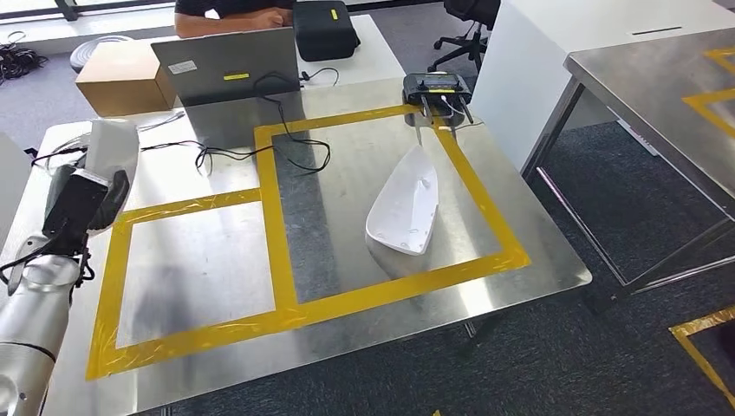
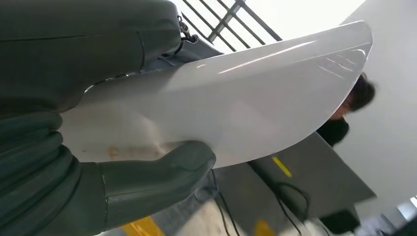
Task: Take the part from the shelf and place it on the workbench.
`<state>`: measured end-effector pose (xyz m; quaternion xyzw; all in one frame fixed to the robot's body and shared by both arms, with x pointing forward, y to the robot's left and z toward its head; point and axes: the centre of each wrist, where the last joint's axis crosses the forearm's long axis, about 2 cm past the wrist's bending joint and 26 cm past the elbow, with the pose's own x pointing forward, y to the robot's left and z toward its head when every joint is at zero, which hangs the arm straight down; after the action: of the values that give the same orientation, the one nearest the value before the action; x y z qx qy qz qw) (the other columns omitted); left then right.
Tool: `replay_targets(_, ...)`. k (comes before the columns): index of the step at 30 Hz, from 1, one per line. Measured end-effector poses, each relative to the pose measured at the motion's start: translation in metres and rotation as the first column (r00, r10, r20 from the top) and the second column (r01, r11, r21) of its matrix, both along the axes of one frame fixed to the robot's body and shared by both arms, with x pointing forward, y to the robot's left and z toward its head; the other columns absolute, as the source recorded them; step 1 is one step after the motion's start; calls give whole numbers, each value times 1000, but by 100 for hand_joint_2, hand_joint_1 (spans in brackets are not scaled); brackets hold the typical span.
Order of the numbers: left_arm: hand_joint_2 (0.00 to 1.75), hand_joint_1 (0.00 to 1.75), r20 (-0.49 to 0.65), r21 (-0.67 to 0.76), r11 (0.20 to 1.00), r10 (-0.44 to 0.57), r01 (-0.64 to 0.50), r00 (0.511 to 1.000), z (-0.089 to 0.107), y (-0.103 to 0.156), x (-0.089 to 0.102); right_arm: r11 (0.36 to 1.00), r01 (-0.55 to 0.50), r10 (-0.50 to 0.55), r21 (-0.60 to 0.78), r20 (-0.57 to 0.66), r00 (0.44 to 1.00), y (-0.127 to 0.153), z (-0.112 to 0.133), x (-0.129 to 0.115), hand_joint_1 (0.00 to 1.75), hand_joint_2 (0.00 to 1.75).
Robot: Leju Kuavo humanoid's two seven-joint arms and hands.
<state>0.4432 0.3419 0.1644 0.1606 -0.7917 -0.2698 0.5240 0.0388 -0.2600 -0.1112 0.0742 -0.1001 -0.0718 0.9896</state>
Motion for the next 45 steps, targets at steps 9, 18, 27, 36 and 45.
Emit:
replay_targets(9, 175, 0, -108, 82, 960, -259, 268, 960, -47, -102, -29, 1000, -23, 23, 2, -28, 999, 0, 0, -3, 0, 0)
replay_targets(18, 0, 0, -227, 86, 976, -175, 198, 958, -72, -115, -51, 1000, -15, 15, 4, -30, 999, 0, -1, -5, 0, 0)
replay_targets(27, 0, 0, -192, 84, 993, -67, 84, 979, -72, -99, -61, 1000, 10, -10, -8, -11, 1000, 0, -1, -7, 0, 0)
replay_targets(36, 0, 0, 74, 23, 1000, 14, -16, 997, -44, -83, -86, 1000, 18, -19, -14, -28, 999, 1, -1, -9, 0, 0)
replay_targets(45, 0, 0, 400, 57, 993, 73, -105, 914, -10, -84, -134, 1000, 17, -18, -9, -45, 999, 2, -1, -8, 0, 0)
